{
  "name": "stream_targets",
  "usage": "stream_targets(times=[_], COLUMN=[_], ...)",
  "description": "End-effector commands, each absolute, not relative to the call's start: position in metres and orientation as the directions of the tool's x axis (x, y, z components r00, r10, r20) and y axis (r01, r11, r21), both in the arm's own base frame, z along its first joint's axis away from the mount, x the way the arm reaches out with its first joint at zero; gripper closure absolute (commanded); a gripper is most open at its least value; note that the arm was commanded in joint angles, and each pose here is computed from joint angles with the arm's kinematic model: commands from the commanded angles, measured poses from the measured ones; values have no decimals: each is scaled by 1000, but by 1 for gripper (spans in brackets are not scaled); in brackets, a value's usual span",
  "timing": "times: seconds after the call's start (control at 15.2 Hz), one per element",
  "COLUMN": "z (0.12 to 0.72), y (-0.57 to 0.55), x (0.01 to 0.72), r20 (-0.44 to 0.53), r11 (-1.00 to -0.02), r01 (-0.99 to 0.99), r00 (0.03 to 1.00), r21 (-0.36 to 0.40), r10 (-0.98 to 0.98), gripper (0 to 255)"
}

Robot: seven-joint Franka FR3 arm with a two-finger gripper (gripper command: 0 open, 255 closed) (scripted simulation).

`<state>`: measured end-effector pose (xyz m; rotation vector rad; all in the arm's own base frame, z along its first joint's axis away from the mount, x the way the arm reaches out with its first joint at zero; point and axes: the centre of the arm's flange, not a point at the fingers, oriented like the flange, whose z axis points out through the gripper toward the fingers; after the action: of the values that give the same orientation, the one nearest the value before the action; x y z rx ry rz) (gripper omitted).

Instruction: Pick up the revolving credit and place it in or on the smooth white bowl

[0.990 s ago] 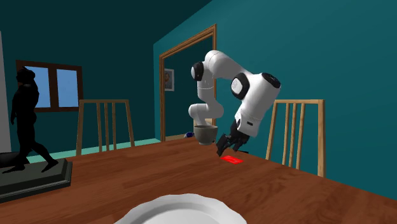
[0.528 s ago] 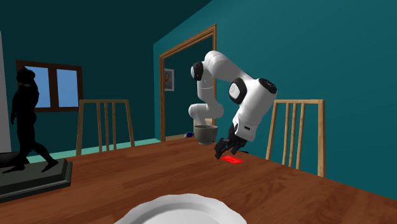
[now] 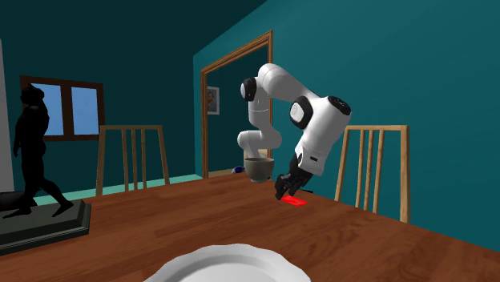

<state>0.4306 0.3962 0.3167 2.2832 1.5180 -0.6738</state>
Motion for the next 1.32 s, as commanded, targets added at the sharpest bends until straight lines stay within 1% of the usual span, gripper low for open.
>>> stream_targets(times=[0.0,0.26,1.25], z=[309,310,389], y=[392,391,391], x=[435,434,434], r20=[-550,-550,-550], r11=[-391,-391,-391], r01=[920,920,920], r00=[329,329,329], r21=[5,5,5], r10=[767,767,767], gripper=[255,255,255])
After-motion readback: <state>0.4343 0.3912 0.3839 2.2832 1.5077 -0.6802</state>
